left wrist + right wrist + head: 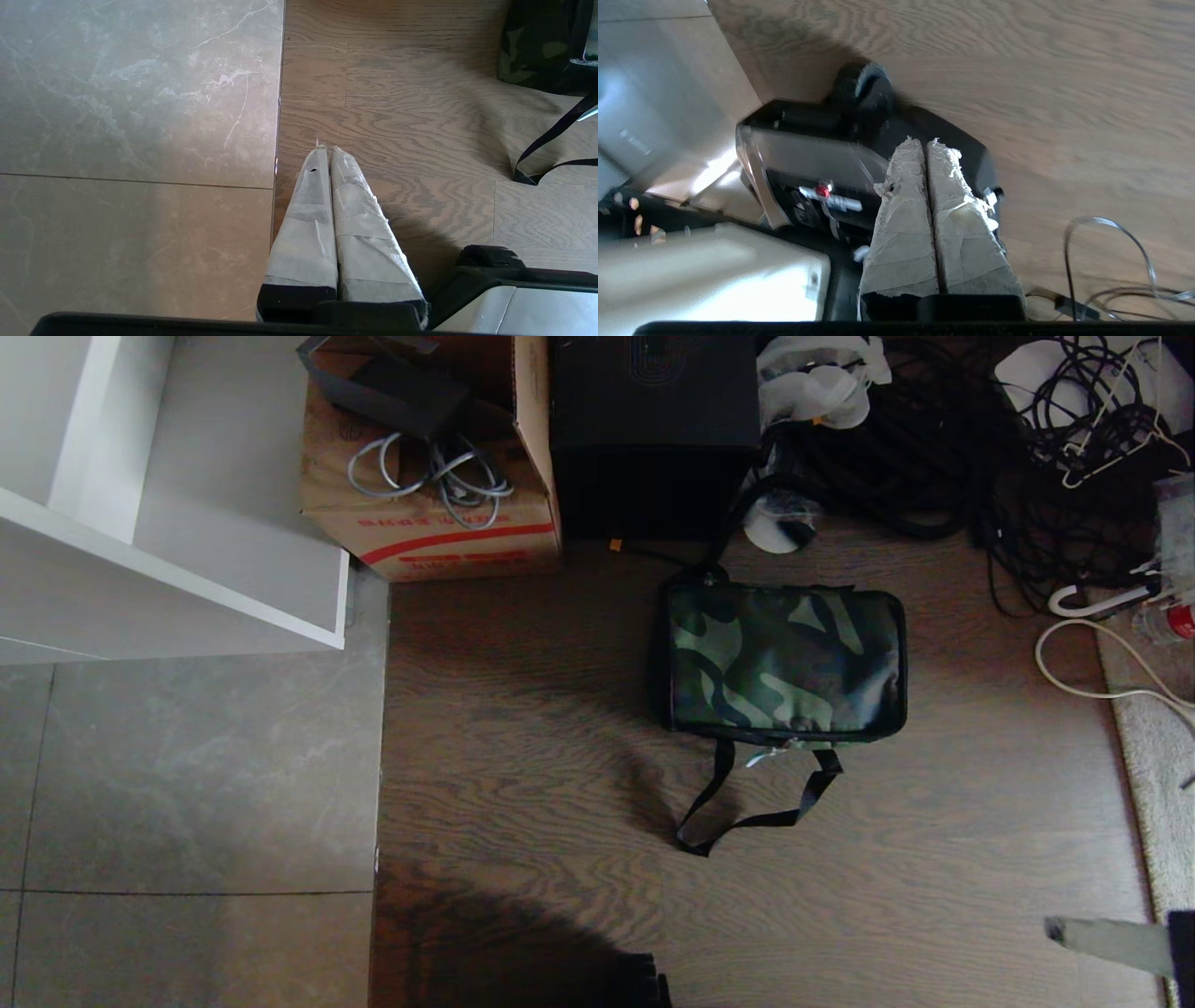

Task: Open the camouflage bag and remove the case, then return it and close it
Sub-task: Open the top of the storage box

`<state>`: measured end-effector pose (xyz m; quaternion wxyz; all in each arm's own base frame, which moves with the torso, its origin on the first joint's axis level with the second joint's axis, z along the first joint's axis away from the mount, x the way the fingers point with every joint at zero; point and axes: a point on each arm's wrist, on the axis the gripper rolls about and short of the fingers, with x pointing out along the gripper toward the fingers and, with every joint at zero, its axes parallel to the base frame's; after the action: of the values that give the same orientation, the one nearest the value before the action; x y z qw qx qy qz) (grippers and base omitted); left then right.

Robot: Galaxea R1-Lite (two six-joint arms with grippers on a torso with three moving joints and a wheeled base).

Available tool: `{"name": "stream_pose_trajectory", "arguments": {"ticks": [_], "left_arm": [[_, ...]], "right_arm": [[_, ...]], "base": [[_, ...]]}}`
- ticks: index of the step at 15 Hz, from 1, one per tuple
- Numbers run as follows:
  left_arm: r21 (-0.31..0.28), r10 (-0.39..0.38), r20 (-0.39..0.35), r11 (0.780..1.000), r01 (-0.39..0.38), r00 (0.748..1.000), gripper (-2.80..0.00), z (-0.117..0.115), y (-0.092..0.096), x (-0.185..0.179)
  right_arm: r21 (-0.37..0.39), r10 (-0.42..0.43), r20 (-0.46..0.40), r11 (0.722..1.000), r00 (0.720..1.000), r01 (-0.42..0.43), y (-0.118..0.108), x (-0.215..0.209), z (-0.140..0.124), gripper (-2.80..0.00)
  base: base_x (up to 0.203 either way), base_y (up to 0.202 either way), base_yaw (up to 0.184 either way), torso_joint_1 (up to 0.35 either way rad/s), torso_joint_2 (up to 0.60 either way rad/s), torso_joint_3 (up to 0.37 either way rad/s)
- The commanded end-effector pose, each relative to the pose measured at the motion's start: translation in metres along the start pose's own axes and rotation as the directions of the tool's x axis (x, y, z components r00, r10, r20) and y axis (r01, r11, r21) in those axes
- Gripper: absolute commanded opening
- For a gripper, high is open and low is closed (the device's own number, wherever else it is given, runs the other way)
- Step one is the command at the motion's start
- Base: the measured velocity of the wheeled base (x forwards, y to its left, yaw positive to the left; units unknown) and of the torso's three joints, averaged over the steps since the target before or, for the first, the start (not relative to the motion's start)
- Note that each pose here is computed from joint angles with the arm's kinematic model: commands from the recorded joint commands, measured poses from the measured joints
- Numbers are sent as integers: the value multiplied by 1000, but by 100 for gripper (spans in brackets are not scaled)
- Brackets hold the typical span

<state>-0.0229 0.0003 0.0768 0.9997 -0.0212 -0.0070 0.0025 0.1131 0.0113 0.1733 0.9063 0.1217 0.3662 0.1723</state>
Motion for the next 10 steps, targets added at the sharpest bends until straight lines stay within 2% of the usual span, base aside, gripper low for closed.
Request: {"name": "stream_pose_trajectory", "arguments": {"ticks": [1,3,6,8,10], "left_arm": [[-1,1,-1,1000,-1,1000,-280,0,0,0],[-1,1,-2,1000,-1,1000,-280,0,0,0],[-1,1,-2,1000,-1,1000,-280,0,0,0],[-1,1,-2,1000,-1,1000,-280,0,0,0],[-1,1,-2,1000,-1,1000,-280,0,0,0]], "right_arm": [[54,23,-176,998,984,-14,-23,81,24,-280],[48,58,-186,998,981,-50,-29,128,33,-280],[65,114,-61,992,992,-110,-33,185,46,-280],[60,140,20,988,990,-141,-34,206,55,-280],[68,148,20,987,989,-149,-32,210,55,-280]], "base": [[0,0,0,0,0,0],[0,0,0,0,0,0],[0,0,0,0,0,0],[0,0,0,0,0,0],[0,0,0,0,0,0]]}}
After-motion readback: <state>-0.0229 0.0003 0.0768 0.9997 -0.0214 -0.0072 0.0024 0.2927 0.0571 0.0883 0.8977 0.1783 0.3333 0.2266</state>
